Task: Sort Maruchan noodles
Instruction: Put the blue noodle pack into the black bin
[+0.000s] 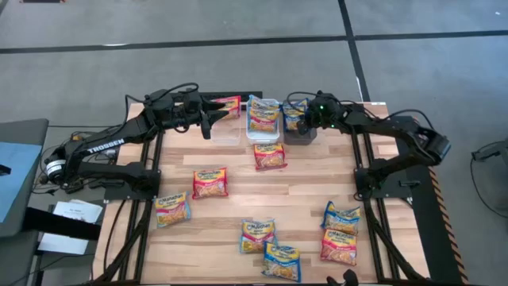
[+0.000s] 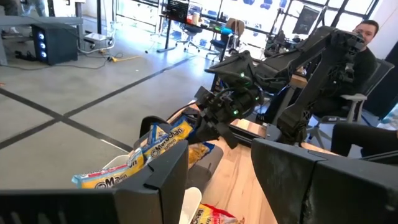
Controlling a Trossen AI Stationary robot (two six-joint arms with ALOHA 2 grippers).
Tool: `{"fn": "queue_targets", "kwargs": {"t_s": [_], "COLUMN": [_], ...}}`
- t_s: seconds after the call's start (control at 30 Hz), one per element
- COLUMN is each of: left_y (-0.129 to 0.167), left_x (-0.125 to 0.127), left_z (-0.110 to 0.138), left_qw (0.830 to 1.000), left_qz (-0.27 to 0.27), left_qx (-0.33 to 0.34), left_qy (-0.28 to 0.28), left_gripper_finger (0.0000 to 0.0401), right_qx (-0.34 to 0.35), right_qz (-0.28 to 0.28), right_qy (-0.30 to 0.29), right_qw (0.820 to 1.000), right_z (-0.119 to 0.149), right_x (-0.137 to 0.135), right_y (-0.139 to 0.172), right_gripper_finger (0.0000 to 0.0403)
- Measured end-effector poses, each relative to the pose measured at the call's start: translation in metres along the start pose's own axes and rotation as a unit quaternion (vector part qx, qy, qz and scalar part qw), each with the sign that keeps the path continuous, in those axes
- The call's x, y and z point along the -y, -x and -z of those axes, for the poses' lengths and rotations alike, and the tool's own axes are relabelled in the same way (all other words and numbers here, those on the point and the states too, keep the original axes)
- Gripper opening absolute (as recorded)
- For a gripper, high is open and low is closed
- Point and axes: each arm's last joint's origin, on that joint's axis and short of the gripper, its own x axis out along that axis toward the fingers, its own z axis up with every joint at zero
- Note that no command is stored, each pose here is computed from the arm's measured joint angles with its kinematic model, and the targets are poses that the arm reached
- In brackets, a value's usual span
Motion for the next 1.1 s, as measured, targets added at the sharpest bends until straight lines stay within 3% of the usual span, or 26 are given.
{"fn": "queue_targets", "kwargs": {"t_s": [0.33, 0.83, 1.1], "left_y": [0.0, 0.0, 0.0], "left_x": [0.0, 0.0, 0.0], "left_z": [0.0, 0.0, 0.0], "left_qw": [1.0, 1.0, 1.0], "left_qz": [0.0, 0.0, 0.0], "left_qx": [0.0, 0.0, 0.0], "left_qy": [0.006, 0.005, 0.003], "left_gripper_finger": [0.0165, 0.0165, 0.0165], "right_qx": [-0.001, -0.009, -0.031], "right_qz": [0.046, 0.062, 0.065], "right_qy": [-0.004, -0.016, -0.015], "right_qw": [0.999, 0.998, 0.997], "right_z": [0.001, 0.002, -0.012], "right_x": [0.007, 0.008, 0.004], "right_y": [0.0, 0.003, 0.01], "right_gripper_finger": [0.0044, 0.0151, 0.018]}}
